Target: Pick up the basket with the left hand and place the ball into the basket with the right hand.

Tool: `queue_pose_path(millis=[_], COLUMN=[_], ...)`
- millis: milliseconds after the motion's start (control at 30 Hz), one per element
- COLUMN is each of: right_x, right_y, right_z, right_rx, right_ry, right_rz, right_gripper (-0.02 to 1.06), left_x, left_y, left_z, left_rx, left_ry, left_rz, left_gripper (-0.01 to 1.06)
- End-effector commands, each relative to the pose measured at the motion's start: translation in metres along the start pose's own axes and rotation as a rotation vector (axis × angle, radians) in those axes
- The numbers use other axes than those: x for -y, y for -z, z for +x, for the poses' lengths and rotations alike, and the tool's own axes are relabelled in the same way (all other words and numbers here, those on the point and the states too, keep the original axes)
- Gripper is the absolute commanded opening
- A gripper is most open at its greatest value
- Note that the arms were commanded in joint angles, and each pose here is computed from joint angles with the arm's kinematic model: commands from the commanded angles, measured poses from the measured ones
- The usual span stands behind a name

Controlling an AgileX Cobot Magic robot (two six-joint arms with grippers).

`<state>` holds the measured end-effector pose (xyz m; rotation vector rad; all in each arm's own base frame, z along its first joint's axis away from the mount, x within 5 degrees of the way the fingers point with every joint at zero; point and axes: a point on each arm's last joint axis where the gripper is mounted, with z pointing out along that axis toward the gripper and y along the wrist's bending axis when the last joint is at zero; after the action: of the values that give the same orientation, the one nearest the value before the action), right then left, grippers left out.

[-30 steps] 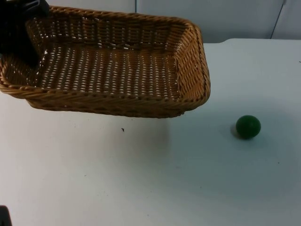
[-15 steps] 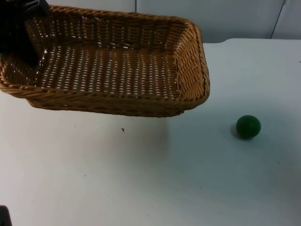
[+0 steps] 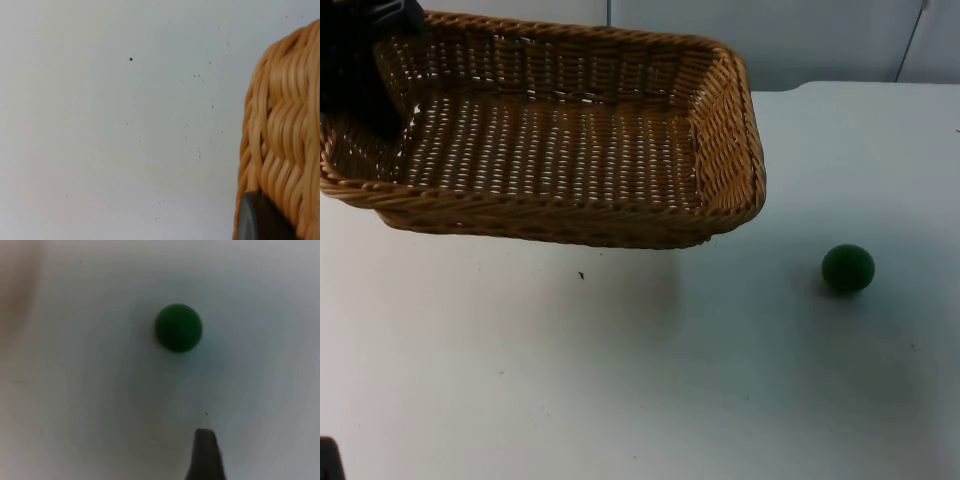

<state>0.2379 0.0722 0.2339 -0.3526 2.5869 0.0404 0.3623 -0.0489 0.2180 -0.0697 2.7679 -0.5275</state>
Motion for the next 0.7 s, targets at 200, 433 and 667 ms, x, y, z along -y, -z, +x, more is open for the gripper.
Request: queue_pose_path(millis=[200,433,667], right_x=[-0.021,-0.024,-0.028], right_y=[-0.065,-0.103,-0.117], right_z=[-0.012,-0.008,-0.015], right_rx=[-0.055,-0.065,0.040], right_ry=[-0.002,-0.027,-0.029], right_rz=[-0.036,-0.044,-0.074], right_gripper=[0.69,0.69,0.75], left_x=[0.004,0.004,0.004], left_y=[0.004,0.004,0.004], left_z=[-0.002,-0.002,-0.002], left_rx=[0.027,0.027,0.027], left_ry=[0.018,0.018,0.018], left_rz=[0.022,0.022,0.022], left_gripper=[0.00,0.00,0.00])
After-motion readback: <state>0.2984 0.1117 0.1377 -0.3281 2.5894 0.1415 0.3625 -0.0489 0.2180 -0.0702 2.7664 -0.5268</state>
